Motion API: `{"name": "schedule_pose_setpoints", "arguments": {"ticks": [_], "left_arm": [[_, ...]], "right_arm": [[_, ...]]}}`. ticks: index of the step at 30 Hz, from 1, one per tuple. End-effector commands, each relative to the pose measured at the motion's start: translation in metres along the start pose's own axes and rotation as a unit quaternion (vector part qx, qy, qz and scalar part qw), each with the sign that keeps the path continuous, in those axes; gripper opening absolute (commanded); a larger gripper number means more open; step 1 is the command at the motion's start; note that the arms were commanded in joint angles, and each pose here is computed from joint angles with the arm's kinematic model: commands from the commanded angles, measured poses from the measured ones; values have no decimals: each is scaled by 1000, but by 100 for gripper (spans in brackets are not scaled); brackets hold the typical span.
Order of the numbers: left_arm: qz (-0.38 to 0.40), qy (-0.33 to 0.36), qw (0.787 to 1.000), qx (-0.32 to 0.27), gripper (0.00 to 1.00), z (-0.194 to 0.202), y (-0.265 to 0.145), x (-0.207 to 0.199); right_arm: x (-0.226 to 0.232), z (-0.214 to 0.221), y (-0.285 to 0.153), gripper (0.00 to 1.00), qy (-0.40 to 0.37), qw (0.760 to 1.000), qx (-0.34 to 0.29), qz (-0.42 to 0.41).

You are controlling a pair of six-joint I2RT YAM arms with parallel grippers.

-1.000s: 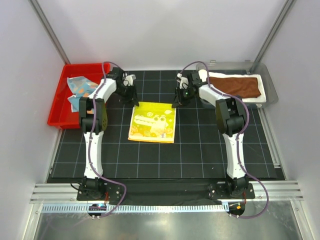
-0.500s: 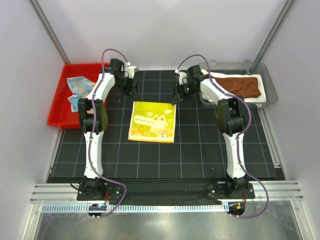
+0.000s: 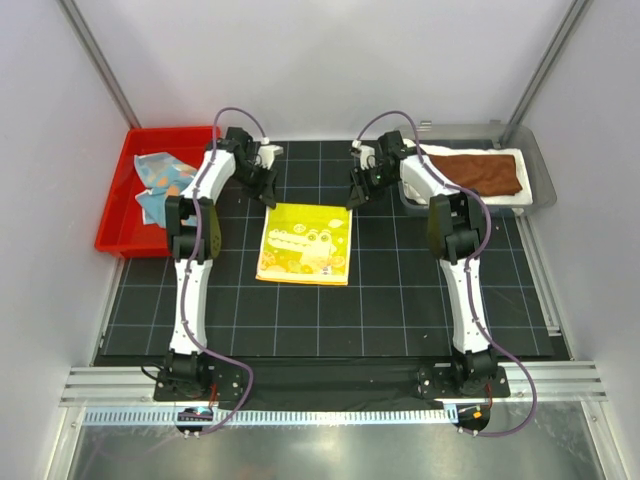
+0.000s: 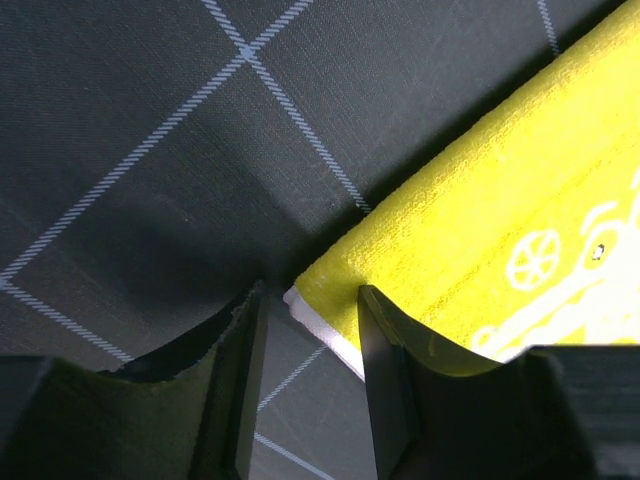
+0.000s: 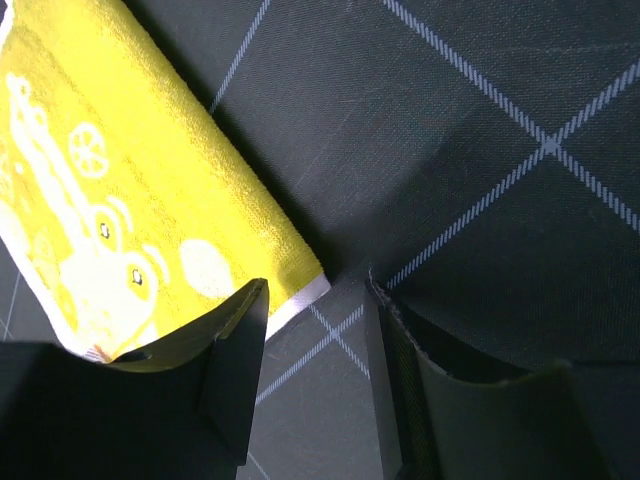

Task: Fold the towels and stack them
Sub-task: Fold the towel

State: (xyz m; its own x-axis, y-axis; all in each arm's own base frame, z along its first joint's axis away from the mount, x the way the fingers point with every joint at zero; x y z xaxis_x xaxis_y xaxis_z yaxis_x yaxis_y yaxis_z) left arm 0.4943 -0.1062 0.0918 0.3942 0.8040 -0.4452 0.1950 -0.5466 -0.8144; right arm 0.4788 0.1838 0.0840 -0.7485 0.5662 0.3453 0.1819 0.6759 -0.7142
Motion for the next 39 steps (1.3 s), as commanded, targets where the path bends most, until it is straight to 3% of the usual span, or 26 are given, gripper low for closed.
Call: {"name": "schedule_pose_setpoints", "arguments": {"ticks": [1, 8, 16, 19, 21, 23, 26, 35, 39], "left_arm": [[7, 32, 999, -12, 44, -10, -9, -4], [-1, 37, 999, -9, 40, -9, -3, 2], [-5, 47, 999, -9, 43, -10, -1, 4], [-4, 49, 999, -4, 33, -8, 1, 5], [-2, 50, 999, -4, 17, -8, 1, 5], [-3, 49, 999, -2, 0, -8, 1, 6], [-12, 45, 999, -10, 0, -14, -8, 2], [-72, 57, 989, -119, 0, -46, -73, -26], [-80, 63, 986, -129, 0, -43, -87, -34]], "right_arm": [[5, -12, -5, 50, -23, 1000, -12, -12], [6, -11, 0, 45, -24, 999, -20, -31], [4, -11, 3, 39, -26, 999, -22, -35], [3, -12, 4, 37, -27, 999, -24, -38], [2, -13, 5, 32, -29, 999, -27, -38], [1, -13, 5, 20, -32, 999, -26, -31], [-3, -16, -1, 1, -38, 999, -22, -7], [18, -53, -54, 1, -112, 988, -84, 58], [31, -44, -63, 1, -126, 986, -95, 61]]}}
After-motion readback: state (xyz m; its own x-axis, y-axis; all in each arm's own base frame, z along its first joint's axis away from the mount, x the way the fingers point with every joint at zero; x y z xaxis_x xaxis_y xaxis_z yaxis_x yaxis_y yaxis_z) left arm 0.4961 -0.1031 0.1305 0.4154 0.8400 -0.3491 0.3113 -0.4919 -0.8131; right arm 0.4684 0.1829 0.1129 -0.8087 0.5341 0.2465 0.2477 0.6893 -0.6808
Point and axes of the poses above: each gripper's point midway between its finger pads, its own y axis out along the fingers, its own x axis along the line the jaws close on, z = x × y, the point moved 7 cm from there along -y, back along the fingers, and after that the axes turned 14 degrees about -y, right-handed, at the moved point
